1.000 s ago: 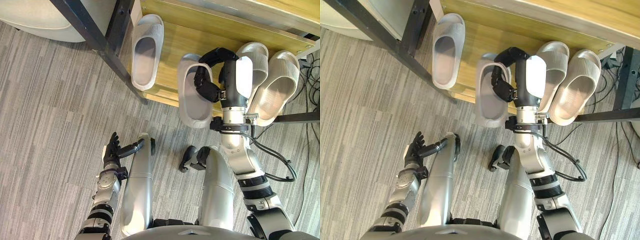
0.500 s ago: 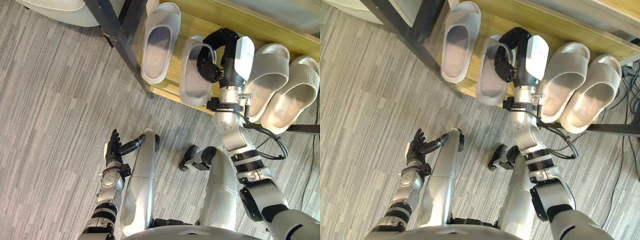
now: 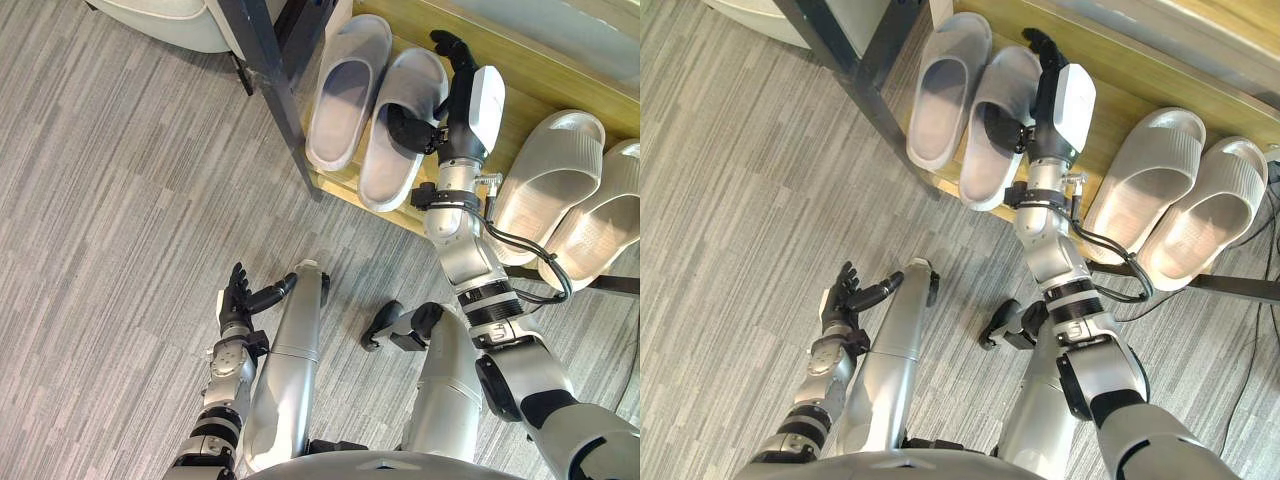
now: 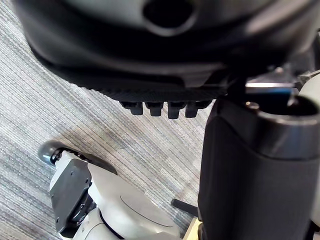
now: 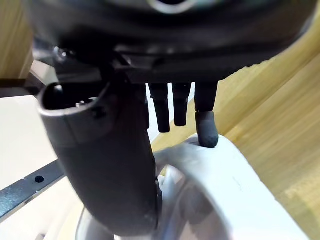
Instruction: Organize the slippers on the shoe rack
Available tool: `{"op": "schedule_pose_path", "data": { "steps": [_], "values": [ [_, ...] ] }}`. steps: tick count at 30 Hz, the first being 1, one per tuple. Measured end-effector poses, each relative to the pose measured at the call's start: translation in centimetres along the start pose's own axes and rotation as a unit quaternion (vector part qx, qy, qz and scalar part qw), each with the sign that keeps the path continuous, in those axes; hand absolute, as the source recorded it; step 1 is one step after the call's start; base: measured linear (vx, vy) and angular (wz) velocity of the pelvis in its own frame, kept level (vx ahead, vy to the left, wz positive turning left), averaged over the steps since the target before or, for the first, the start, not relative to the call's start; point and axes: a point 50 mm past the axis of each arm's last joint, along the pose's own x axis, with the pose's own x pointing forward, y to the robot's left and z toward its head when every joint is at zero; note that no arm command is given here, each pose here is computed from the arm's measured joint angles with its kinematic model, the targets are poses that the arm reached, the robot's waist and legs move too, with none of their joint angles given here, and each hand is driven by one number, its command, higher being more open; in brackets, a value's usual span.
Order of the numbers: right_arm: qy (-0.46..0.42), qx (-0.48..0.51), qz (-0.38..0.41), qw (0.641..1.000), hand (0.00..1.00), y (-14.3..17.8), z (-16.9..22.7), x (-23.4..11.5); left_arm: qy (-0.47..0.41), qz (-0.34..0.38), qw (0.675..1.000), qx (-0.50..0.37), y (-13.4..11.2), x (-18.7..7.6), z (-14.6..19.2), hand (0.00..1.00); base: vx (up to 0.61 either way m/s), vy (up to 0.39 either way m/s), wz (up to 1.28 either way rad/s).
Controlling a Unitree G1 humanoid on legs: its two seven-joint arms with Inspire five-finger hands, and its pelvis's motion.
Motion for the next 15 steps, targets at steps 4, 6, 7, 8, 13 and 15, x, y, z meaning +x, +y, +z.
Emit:
{"op": "schedule_pose_path", "data": {
  "steps": [4, 6, 7, 8, 13, 15],
  "values": [
    [0.002, 0.003, 0.0, 1.0, 1.0, 0.0, 0.0, 0.0, 0.005, 0.001, 1.0, 0.001, 0.0, 0.0, -0.1, 1.0, 0.0, 0.001, 0.01],
    [0.002, 0.004, 0.0, 1.0, 1.0, 0.0, 0.0, -0.1, 0.005, 0.001, 1.0, 0.001, 0.0, 0.0, -0.2, 1.0, 0.0, 0.0, 0.0],
    [0.003, 0.004, 0.001, 1.0, 1.0, 0.0, -0.1, -0.3, 0.006, 0.001, 1.0, 0.001, 0.0, 0.0, -0.2, 1.0, 0.0, 0.0, 0.0],
    [0.005, 0.004, 0.001, 1.0, 1.0, 0.0, -0.2, -0.5, 0.009, 0.001, 1.0, 0.001, 0.0, 0.0, -0.2, 1.0, 0.0, 0.0, 0.0],
    [0.011, 0.01, 0.002, 1.0, 1.0, -0.1, -0.6, -1.6, 0.01, 0.001, 1.0, 0.001, 0.0, 0.0, -0.3, 1.0, 0.0, 0.0, 0.0],
    [0.015, 0.014, 0.006, 1.0, 1.0, -0.1, -0.8, -2.3, 0.011, 0.001, 1.0, 0.001, 0.0, 0.0, -0.3, 1.0, 0.0, 0.0, 0.0]
  ]
}}
